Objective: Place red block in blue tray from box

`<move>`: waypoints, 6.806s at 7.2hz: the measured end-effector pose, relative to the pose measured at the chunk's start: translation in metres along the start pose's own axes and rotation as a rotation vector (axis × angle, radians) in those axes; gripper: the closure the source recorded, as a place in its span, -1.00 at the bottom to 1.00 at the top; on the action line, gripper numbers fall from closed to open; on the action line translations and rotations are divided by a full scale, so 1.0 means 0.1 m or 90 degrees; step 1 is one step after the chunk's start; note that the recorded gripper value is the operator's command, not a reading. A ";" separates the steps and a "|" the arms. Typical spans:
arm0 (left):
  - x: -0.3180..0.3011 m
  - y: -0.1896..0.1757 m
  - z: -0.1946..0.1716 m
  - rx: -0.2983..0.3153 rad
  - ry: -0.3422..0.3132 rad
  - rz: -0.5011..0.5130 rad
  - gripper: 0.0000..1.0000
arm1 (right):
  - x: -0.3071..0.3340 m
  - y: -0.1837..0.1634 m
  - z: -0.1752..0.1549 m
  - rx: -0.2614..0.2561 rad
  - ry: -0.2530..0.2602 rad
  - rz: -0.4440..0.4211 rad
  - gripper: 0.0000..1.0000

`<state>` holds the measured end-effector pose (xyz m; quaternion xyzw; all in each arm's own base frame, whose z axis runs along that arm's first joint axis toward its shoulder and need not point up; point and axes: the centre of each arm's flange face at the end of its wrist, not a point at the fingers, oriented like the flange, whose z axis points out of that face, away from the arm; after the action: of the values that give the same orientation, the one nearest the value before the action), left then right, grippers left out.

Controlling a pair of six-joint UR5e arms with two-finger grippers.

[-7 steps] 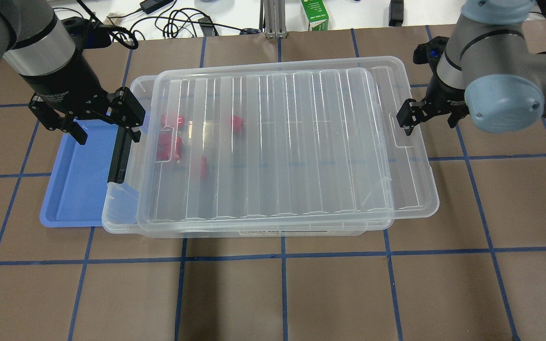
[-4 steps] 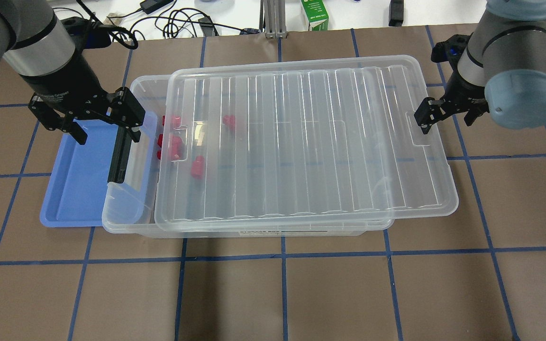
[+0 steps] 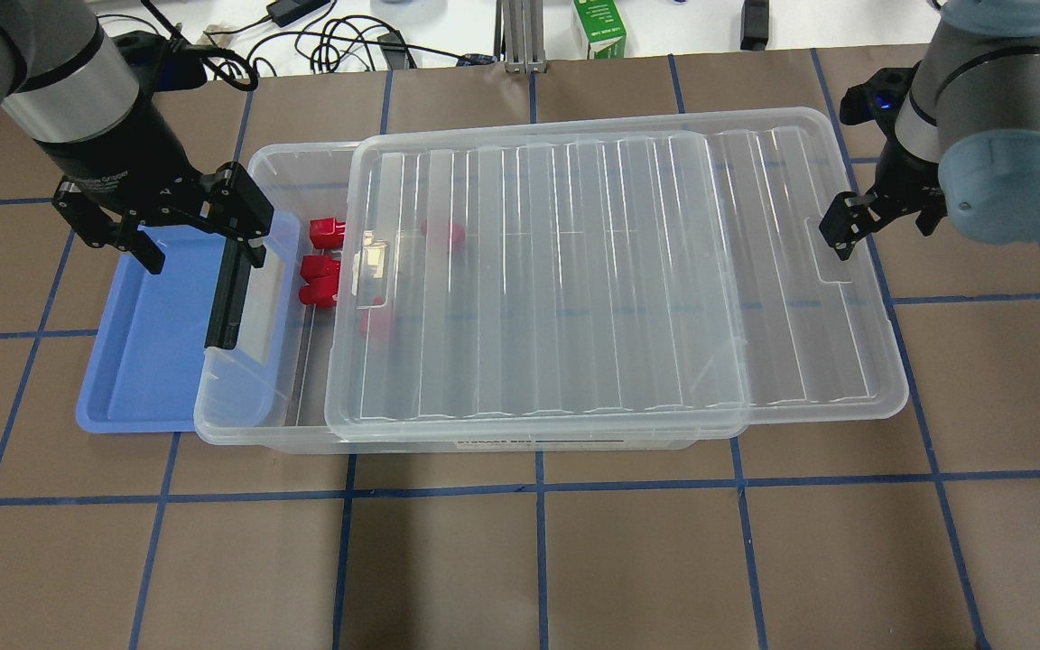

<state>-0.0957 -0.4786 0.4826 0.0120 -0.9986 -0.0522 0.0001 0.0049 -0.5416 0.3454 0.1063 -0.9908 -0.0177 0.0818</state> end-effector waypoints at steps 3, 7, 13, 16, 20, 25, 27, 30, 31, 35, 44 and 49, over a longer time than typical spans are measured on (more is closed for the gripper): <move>-0.01 0.00 0.00 -0.001 -0.004 0.003 -1.00 | 0.16 0.06 0.01 -0.015 0.023 -0.001 -1.00; -0.01 -0.07 0.07 -0.001 -0.003 0.003 -1.00 | 0.41 0.12 0.04 -0.028 0.041 -0.013 -0.99; 0.03 -0.56 0.56 0.016 0.004 0.010 -0.57 | 0.67 0.24 0.01 -0.034 0.043 0.001 -1.00; 0.19 -0.73 1.17 0.015 0.004 0.027 -0.51 | 0.71 0.26 0.01 -0.041 0.056 0.003 -1.00; 0.27 -0.92 1.68 -0.016 0.036 0.031 -0.48 | 0.72 0.28 -0.01 -0.044 0.063 0.005 -1.00; 0.42 -0.94 2.37 -0.028 0.043 0.044 -0.48 | 0.60 0.44 -0.69 0.032 0.034 0.019 -1.00; 0.43 -0.97 2.54 -0.040 0.044 0.045 -0.48 | 0.49 0.67 -1.25 0.054 0.017 0.047 -1.00; 0.45 -1.01 2.70 -0.043 0.052 0.045 -0.48 | 0.42 0.81 -1.84 0.040 -0.023 0.092 -1.00; 0.47 -1.02 2.75 -0.044 0.064 0.045 -0.48 | 0.32 0.78 -1.88 0.038 -0.028 0.107 -1.00; 0.49 -1.03 2.88 -0.053 0.073 0.046 1.00 | -0.54 0.59 -2.03 0.060 -0.095 0.179 -1.00; 0.43 -1.41 1.65 -0.036 0.059 0.034 1.00 | -0.96 0.56 -1.96 0.054 -0.109 0.147 -1.00; -0.39 -1.13 0.49 -0.025 -0.002 -0.012 1.00 | -0.95 0.57 -1.97 0.054 -0.103 0.147 -1.00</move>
<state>-0.0538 -0.5848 0.4225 0.0213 -0.9972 -0.0719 -0.0017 0.1177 -0.4692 0.5271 -0.0068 -0.9997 0.0250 -0.0017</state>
